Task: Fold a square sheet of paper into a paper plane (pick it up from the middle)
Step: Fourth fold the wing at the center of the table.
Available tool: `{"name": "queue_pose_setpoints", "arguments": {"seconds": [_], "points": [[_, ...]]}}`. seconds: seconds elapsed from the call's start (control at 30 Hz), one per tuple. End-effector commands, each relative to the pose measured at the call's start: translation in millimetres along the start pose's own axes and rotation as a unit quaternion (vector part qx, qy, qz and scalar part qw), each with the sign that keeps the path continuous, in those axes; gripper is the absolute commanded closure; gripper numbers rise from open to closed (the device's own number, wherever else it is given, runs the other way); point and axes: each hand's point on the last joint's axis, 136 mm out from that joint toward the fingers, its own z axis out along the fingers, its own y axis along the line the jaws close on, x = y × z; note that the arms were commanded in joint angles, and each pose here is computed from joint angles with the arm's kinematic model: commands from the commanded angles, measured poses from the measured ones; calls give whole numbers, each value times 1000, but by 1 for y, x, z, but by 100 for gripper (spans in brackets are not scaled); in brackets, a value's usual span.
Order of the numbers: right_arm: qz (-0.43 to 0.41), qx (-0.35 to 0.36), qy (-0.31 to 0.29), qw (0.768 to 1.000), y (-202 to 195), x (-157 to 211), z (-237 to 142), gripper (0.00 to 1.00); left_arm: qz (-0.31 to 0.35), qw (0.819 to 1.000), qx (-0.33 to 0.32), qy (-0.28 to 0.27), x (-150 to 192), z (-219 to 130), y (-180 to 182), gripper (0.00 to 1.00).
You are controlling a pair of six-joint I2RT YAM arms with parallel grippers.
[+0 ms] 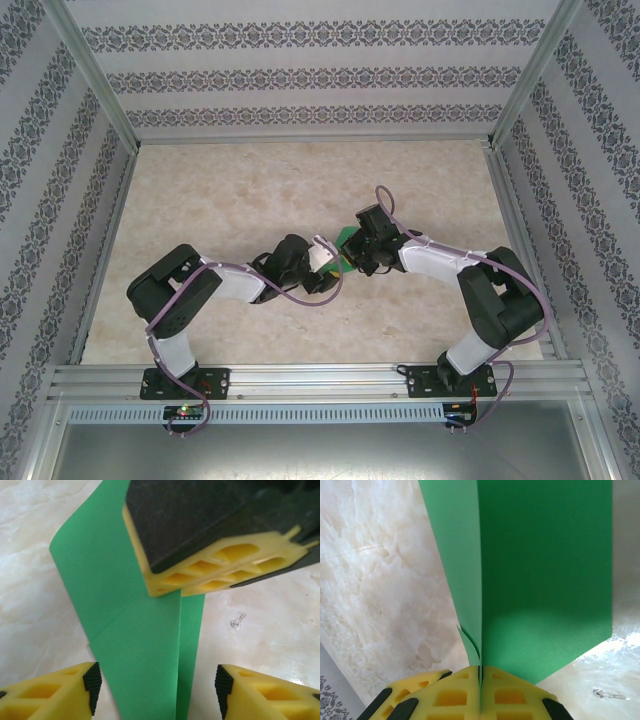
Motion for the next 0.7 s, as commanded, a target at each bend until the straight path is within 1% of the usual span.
{"name": "queue_pose_setpoints", "arguments": {"seconds": [0.0,0.1,0.17,0.27,0.33,0.4,0.5,0.63,0.67], "points": [[15,1,10,1000,5,-1,0,96,28,999,16,-32,-13,4,-8,42],[17,-1,16,1000,7,0,1,95,27,999,17,-32,-13,5,-8,51],[22,-3,20,1000,7,1,0,93,26,999,17,-28,-10,7,-8,54],[22,-3,20,1000,9,1,-1,91,25,999,12,-27,-9,8,-6,61],[22,-4,21,1000,10,1,-2,88,20,999,6,-26,-9,9,-4,65],[22,-6,24,999,11,2,-3,85,16,1000,2,-26,-9,9,-3,71],[17,-4,23,1000,11,0,-6,75,8,1000,-2,-25,-7,10,-1,77],[1,0,15,1000,10,-5,-14,59,-3,1000,-3,-22,-4,9,0,80],[-6,0,11,1000,10,-8,-17,53,-6,1000,-2,-22,-3,9,0,81]]}}
